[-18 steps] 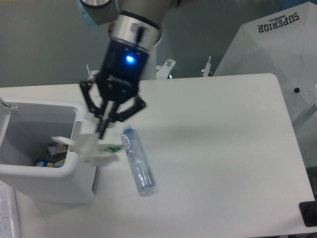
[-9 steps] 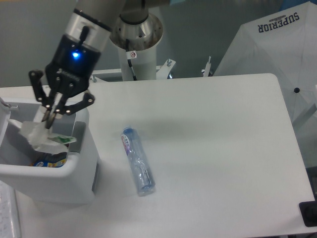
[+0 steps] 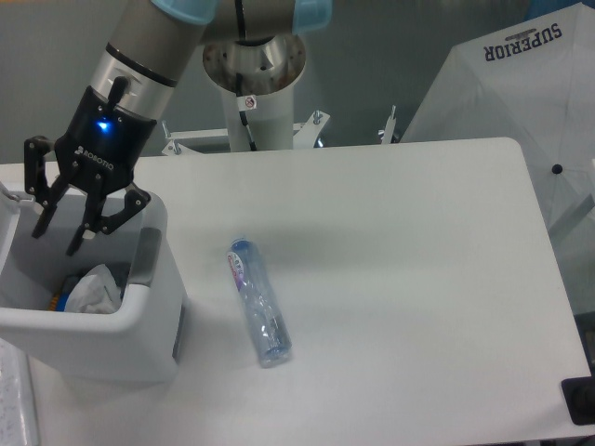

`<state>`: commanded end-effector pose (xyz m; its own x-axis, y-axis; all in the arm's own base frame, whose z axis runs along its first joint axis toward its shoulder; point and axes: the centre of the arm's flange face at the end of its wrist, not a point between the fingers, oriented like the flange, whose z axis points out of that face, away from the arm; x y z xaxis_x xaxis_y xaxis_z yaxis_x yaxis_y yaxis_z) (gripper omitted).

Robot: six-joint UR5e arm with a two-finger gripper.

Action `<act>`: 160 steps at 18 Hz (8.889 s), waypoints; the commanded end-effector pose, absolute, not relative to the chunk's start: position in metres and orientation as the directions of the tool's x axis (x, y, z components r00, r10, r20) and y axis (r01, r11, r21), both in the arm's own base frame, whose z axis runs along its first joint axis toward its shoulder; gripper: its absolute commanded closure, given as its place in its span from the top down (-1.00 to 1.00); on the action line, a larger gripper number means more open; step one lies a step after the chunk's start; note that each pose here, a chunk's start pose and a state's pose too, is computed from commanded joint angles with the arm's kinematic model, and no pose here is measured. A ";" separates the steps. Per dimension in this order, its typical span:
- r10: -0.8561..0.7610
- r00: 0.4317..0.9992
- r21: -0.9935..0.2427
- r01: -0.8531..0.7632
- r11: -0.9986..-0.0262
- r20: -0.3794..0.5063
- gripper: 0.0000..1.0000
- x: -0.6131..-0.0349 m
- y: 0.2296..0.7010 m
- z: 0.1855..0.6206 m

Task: Place the trash in the trash can
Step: 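Move the open gripper over the clear plastic water bottle, then lower the gripper onto the bottle's end and close on it, then lift the bottle upright and carry it over the trash bin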

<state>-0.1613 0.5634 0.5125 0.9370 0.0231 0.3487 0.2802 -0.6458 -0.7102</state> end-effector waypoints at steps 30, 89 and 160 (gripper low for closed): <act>0.578 0.755 -0.390 0.656 -0.647 0.311 0.97 -0.358 0.519 0.359; 0.590 0.807 -0.123 0.586 -0.801 0.003 0.68 -0.323 0.583 0.182; 0.385 0.836 -0.708 0.540 -0.455 0.390 0.19 -0.211 0.633 0.586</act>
